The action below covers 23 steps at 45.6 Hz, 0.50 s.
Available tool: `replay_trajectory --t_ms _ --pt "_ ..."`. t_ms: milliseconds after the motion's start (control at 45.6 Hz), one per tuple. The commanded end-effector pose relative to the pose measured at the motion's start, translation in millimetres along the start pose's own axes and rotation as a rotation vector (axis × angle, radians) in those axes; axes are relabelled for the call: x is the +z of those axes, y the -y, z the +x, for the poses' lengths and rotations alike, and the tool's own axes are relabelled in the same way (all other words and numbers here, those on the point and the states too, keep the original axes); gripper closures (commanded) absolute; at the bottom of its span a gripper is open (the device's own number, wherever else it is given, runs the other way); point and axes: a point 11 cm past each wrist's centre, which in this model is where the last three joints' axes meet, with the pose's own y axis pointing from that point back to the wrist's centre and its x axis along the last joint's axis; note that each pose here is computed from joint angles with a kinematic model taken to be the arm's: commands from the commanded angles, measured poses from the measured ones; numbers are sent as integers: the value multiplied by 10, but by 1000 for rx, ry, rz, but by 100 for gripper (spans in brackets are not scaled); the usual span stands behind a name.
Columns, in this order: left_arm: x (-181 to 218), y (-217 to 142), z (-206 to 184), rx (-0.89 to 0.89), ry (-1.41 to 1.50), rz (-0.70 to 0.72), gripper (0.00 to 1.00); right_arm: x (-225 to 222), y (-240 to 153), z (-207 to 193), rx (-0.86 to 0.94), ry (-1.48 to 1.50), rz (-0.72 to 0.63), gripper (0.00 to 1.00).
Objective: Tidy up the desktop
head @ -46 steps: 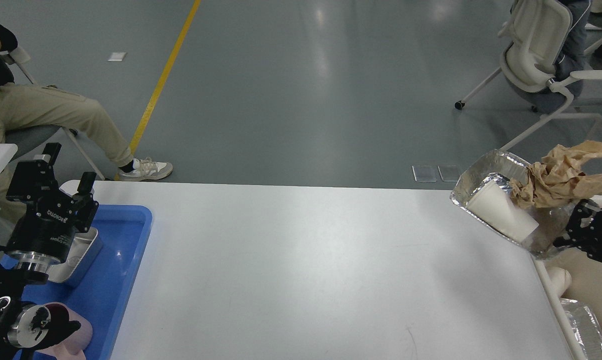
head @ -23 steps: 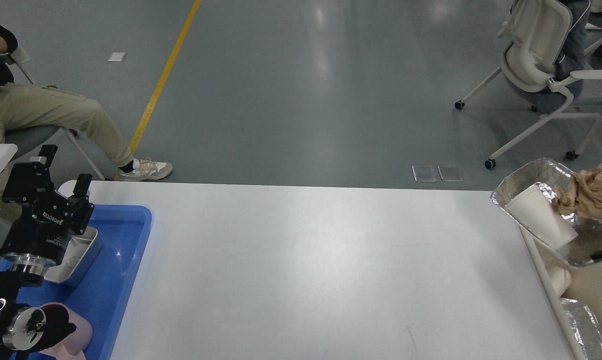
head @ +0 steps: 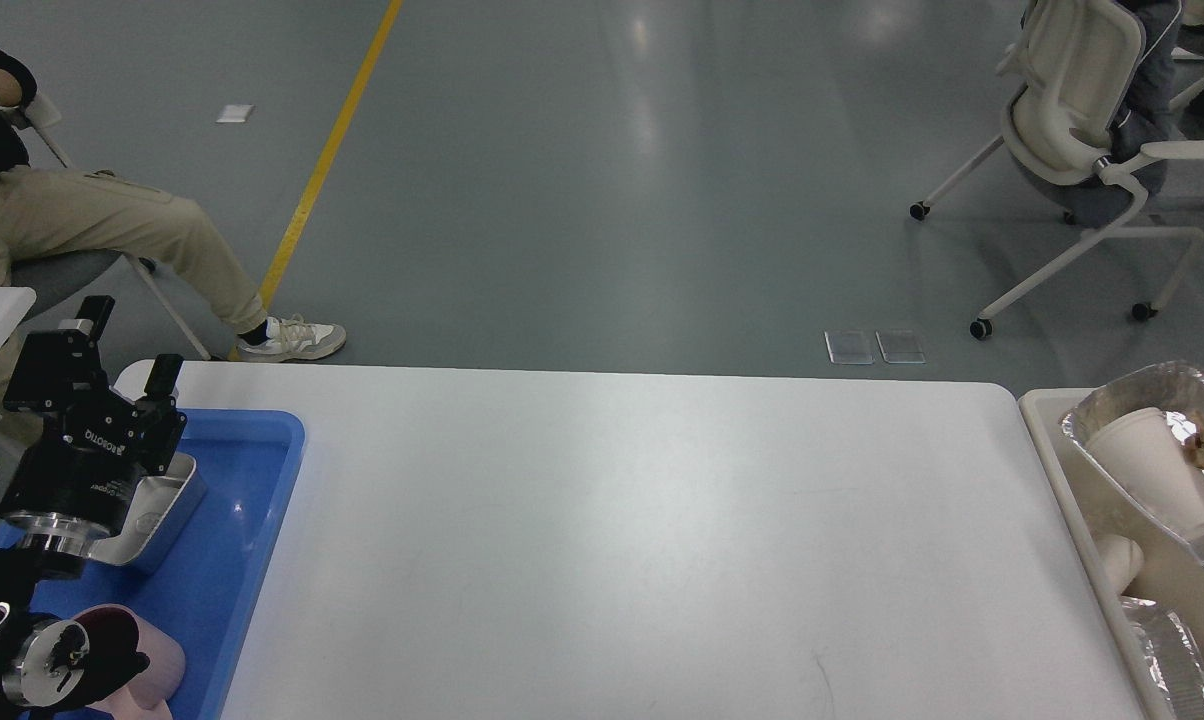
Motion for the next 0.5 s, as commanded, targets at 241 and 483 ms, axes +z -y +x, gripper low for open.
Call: replay_trajectory --t_ms 241,483 --pt "-13 -26 9 3 -1 -5 3 358 -55 213 51 145 -27 100" --pt "-28 -23 -10 -1 -4 -2 3 484 -86 276 71 189 -40 99"
